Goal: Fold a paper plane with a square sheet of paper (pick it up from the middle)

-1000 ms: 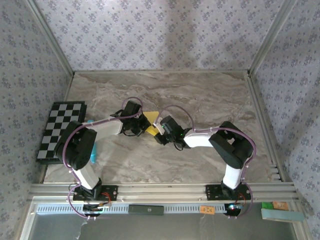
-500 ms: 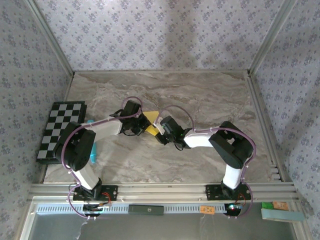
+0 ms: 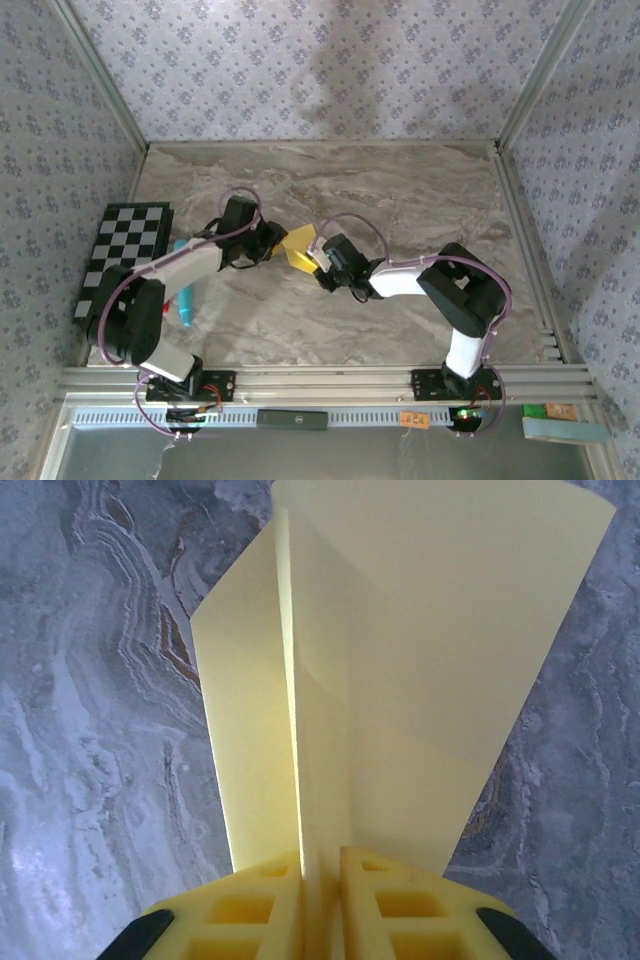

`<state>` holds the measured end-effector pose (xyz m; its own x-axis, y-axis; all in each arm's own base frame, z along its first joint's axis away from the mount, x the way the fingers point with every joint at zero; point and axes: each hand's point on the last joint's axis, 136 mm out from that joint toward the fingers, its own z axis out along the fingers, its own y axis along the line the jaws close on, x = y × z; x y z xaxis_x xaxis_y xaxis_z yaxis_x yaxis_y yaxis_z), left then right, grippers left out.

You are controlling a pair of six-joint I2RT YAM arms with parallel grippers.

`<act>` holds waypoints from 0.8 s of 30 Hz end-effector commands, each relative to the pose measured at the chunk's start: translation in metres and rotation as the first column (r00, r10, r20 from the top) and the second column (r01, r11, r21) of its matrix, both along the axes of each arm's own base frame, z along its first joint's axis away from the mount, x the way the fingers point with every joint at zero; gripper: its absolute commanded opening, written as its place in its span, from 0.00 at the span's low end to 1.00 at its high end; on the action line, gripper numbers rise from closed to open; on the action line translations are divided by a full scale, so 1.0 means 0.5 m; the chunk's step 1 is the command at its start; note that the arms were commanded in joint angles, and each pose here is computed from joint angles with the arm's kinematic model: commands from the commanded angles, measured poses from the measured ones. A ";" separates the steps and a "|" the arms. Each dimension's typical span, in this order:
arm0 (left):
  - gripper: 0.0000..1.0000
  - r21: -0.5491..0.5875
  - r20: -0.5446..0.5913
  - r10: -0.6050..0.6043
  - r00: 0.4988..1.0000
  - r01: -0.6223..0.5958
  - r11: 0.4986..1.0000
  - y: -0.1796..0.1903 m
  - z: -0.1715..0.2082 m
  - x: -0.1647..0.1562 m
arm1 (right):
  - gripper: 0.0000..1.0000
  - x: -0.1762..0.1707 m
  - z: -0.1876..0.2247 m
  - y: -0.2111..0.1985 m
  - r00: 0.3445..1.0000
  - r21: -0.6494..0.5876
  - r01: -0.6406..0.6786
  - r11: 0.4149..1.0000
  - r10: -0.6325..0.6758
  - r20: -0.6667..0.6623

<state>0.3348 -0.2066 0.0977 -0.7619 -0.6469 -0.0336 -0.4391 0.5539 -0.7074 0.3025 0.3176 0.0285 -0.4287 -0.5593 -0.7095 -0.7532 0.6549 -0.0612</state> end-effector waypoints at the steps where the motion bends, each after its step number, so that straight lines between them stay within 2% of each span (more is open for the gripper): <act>1: 0.34 0.017 -0.023 0.007 1.000 -0.007 1.000 0.015 -0.020 -0.026 | 0.16 -0.001 0.020 0.005 0.999 0.044 -0.033 0.998 0.032 0.021; 7: 0.23 -0.031 -0.071 -0.038 0.997 0.035 0.999 -0.009 -0.055 -0.043 | 0.16 0.002 0.026 0.002 0.999 0.095 -0.031 0.995 0.030 0.013; 15: 0.14 -0.061 -0.090 -0.138 0.986 0.133 0.989 -0.062 -0.073 -0.023 | 0.16 0.004 0.032 -0.002 1.000 0.129 -0.029 0.991 0.028 0.009; 24: 0.12 -0.045 -0.127 -0.158 0.979 0.154 0.987 -0.077 -0.112 -0.011 | 0.17 0.003 0.029 -0.007 1.000 0.136 -0.030 0.990 0.029 0.008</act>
<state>0.3295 -0.2384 0.0446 -0.8310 -0.5490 0.0900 -0.4584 0.5841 -0.6698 0.3033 0.3138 0.0327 -0.4178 -0.4955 -0.7615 -0.7717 0.6359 0.0095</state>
